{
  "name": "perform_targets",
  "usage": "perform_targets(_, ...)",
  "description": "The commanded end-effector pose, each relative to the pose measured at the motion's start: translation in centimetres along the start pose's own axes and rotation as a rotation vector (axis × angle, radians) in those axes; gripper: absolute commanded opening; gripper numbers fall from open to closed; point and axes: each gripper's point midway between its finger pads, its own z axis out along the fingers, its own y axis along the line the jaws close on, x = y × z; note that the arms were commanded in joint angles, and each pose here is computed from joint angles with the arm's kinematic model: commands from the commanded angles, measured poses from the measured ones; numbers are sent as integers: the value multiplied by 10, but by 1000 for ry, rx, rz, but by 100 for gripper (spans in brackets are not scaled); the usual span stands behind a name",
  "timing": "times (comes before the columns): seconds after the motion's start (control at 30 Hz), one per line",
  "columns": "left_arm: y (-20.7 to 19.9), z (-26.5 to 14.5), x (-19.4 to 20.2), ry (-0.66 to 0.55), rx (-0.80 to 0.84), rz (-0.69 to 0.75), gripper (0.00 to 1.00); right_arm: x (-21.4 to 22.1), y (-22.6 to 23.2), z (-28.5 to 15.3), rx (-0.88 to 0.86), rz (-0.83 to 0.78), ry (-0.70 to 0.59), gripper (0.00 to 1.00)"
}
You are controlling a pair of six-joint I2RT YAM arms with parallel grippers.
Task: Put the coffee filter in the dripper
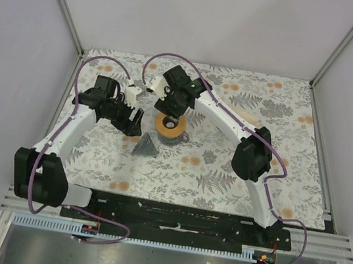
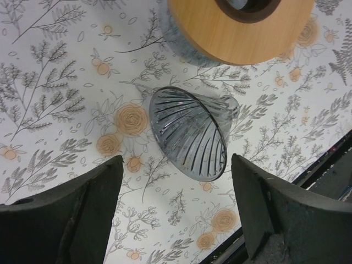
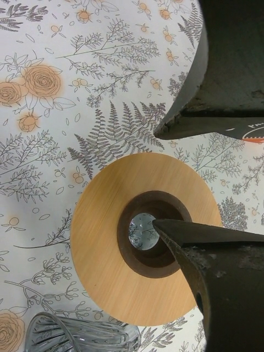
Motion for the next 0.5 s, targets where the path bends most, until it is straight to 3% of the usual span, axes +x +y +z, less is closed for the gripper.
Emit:
perform_targets(0.0, -24, -2, 0, -32, 130, 20, 86, -29, -15, -42, 59, 14, -111, 68)
perform_targets(0.27, -46, 11, 11, 8, 223, 45, 84, -28, -26, -105, 183, 108, -232, 76)
perform_targets(0.47, -50, 40, 29, 131, 210, 87, 72, 5, -31, -125, 259, 211, -231, 78)
